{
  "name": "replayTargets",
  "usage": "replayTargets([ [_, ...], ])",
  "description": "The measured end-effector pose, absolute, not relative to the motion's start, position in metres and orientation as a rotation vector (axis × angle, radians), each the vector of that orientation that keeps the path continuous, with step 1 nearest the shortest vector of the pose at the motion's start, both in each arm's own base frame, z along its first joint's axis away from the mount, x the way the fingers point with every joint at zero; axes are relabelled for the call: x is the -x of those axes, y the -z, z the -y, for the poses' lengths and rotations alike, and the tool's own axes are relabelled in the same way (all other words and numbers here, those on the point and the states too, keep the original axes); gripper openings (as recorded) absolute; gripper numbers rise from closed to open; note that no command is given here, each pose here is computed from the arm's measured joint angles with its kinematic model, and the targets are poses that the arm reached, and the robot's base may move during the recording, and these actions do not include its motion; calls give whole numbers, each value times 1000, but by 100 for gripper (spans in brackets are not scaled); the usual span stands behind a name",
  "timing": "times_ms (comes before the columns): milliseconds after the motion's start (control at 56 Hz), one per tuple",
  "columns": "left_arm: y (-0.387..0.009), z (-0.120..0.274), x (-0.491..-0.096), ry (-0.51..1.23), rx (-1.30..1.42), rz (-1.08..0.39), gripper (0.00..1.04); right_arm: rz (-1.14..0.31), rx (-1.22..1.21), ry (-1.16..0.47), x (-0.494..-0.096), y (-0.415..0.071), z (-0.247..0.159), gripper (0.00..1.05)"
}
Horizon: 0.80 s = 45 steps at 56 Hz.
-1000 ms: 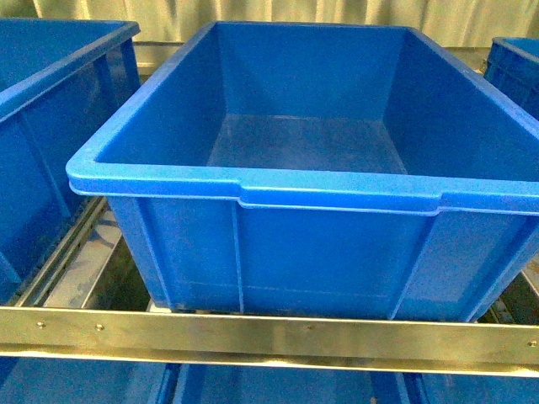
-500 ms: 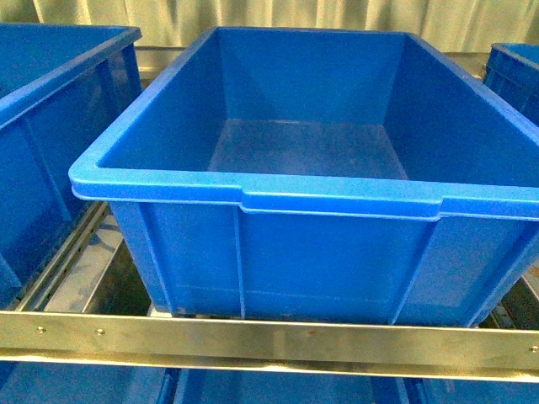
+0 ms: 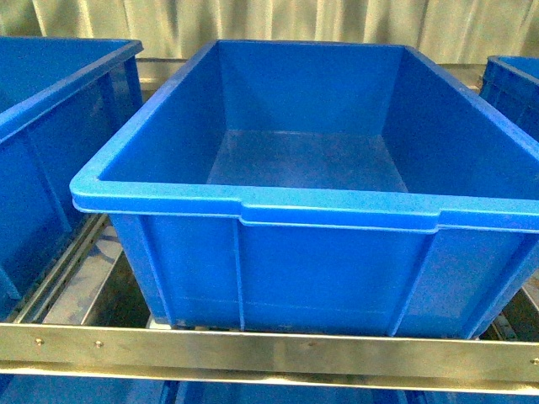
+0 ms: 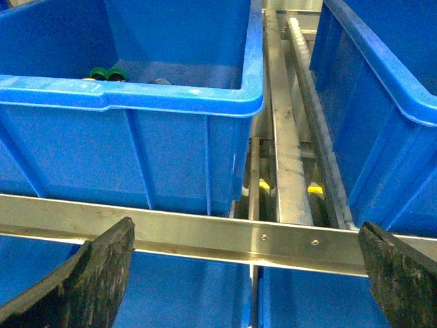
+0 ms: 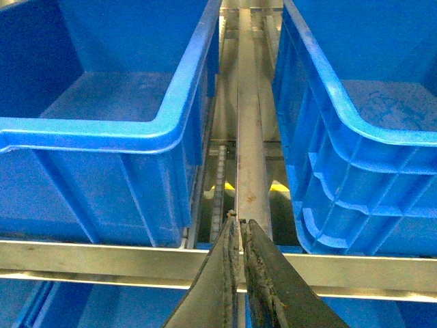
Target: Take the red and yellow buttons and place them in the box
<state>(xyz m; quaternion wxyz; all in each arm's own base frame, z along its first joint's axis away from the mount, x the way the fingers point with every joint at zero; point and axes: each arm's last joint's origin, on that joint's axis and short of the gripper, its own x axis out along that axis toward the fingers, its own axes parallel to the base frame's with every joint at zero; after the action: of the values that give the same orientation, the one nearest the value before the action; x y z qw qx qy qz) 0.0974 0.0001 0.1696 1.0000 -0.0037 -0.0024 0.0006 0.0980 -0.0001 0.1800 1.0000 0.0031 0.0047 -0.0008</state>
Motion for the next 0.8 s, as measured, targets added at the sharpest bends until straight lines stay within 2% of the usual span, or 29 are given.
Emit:
replayTargets([
  [660,-170,0,-97,-1,7,4,97,24,-6,1,-96,-174,0,3],
  [803,-170,0,-97,-1,7,5,97,24,-5,1,-96,-174,0,24],
])
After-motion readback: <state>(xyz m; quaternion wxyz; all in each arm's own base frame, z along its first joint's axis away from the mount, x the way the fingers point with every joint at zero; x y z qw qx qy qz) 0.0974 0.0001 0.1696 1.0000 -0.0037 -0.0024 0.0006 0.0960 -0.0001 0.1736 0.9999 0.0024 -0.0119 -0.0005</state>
